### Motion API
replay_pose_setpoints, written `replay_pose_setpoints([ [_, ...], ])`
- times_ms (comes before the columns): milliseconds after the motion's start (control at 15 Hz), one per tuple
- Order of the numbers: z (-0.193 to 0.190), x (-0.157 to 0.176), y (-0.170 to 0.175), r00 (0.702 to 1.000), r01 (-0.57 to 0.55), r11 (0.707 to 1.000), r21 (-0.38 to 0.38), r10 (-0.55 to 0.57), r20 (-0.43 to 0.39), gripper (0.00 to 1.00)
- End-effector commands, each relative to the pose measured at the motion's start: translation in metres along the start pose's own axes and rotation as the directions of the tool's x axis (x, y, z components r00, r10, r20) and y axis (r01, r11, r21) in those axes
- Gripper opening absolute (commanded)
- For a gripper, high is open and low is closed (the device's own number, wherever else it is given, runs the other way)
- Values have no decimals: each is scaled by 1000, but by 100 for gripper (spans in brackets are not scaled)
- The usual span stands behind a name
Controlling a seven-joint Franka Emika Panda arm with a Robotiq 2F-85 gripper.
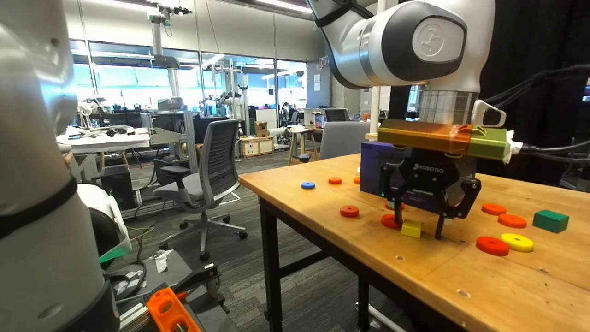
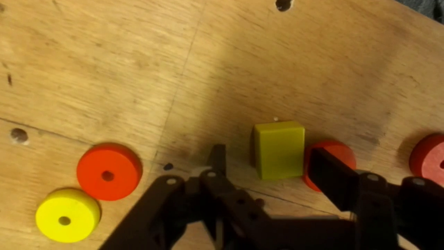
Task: Take the yellow block and put it in the box
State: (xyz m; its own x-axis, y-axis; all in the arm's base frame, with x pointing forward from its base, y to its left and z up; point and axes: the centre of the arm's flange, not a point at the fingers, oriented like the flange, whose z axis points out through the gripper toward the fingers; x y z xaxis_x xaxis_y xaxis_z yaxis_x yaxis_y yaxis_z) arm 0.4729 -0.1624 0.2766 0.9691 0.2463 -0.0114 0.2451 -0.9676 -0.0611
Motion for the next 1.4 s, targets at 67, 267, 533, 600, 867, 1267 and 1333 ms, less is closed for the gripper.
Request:
replay_pose_setpoints([
  [67,-1,5,6,999,-10,1000,2,11,-38,27],
  [267,-8,3,6,999,-16,1000,-3,16,-47,22],
  [533,-23,-4,7,998,-37,999,-10,37,-57,22],
  [600,-27,-5,7,997,-42,999,-12,41,-61,22],
  [867,-63,-13,1,993,-64,997,-40,59,-102,22],
  [1267,-136,-14,-20,979,-111,992,-63,98,-177,22],
  [1333,-148,-13,-25,976,-125,991,-56,113,-189,22],
])
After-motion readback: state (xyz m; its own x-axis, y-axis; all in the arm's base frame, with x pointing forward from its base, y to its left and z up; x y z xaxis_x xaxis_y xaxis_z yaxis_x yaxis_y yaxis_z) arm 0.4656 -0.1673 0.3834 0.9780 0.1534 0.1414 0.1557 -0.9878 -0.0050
